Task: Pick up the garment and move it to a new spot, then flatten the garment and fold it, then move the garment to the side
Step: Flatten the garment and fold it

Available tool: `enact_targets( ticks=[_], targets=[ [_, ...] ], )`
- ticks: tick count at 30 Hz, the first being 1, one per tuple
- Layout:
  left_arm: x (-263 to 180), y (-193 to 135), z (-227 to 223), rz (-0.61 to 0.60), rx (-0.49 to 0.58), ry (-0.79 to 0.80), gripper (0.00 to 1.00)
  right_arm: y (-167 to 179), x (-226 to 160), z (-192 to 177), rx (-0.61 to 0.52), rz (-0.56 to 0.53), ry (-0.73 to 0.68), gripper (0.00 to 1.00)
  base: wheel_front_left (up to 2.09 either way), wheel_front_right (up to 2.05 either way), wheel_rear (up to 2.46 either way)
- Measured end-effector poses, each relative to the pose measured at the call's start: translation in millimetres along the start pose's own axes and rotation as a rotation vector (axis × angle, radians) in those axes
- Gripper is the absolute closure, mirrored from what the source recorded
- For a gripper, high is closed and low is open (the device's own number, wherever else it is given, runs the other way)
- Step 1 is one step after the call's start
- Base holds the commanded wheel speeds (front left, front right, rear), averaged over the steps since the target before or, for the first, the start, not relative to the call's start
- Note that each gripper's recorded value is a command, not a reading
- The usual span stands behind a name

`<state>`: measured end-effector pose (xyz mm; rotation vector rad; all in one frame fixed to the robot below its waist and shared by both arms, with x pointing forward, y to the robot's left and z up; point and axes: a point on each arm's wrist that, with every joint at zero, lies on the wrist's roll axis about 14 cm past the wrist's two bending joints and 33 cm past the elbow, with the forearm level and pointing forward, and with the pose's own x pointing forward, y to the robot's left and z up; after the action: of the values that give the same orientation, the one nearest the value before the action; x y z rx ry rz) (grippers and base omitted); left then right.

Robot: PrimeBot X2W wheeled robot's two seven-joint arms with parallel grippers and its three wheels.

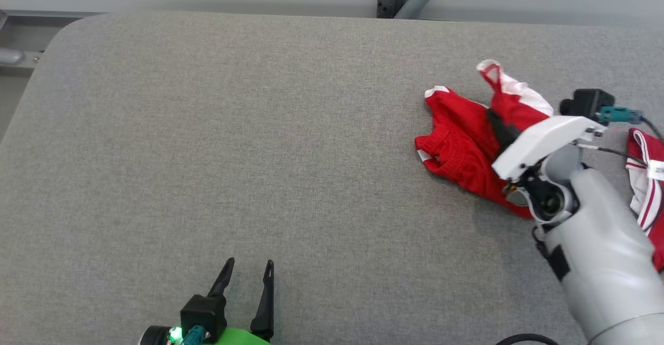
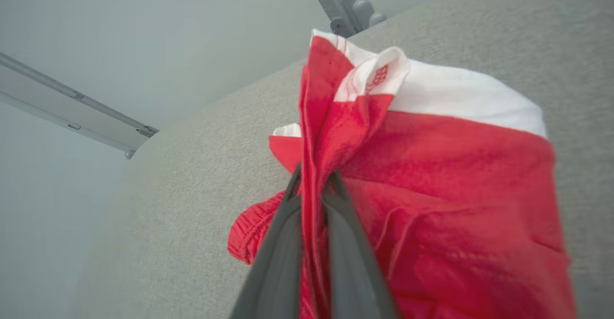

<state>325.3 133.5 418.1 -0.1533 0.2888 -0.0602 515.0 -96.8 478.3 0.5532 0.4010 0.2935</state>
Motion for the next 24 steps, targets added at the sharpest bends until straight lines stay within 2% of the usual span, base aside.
enact_targets(
  ticks=[2, 4, 16, 17, 18, 19, 24],
  targets=[
    [1.0, 0.8, -2.2, 0.0, 0.009, 0.007, 0.0, 23.7, 8.4, -13.2, 0.011, 0.04, 0.017, 1.0, 0.0, 0.0, 0.0],
    [3.3, 0.9, -2.7, -0.005, 0.015, 0.01, 0.0, 33.2, 14.7, -18.0, 0.005, 0.047, 0.018, 1.0, 0.0, 0.0, 0.0],
    [7.6, 5.4, -17.1, 0.002, 0.027, 0.058, 0.0, 35.8, 29.0, -30.0, -0.064, 0.029, 0.038, 1.0, 0.0, 0.0, 0.0],
    [7.8, 4.2, -18.9, 0.0, 0.025, 0.063, 0.0, 38.2, 28.9, -32.8, -0.066, 0.037, 0.045, 0.89, 0.0, 0.0, 0.0],
    [8.1, 3.4, -20.2, 0.0, 0.023, 0.067, 0.0, 41.3, 28.7, -36.0, -0.075, 0.047, 0.055, 0.58, 0.0, 0.0, 0.0],
    [8.7, 2.2, -20.6, -0.002, 0.021, 0.069, 0.0, 45.2, 28.4, -39.8, -0.091, 0.059, 0.067, 0.0, 0.0, 0.0, 0.0],
    [11.1, -0.4, -21.0, -0.008, 0.013, 0.07, 0.0, 63.9, 21.4, -50.5, -0.149, 0.119, 0.081, 0.0, 0.0, 0.0, 0.0]
  ],
)
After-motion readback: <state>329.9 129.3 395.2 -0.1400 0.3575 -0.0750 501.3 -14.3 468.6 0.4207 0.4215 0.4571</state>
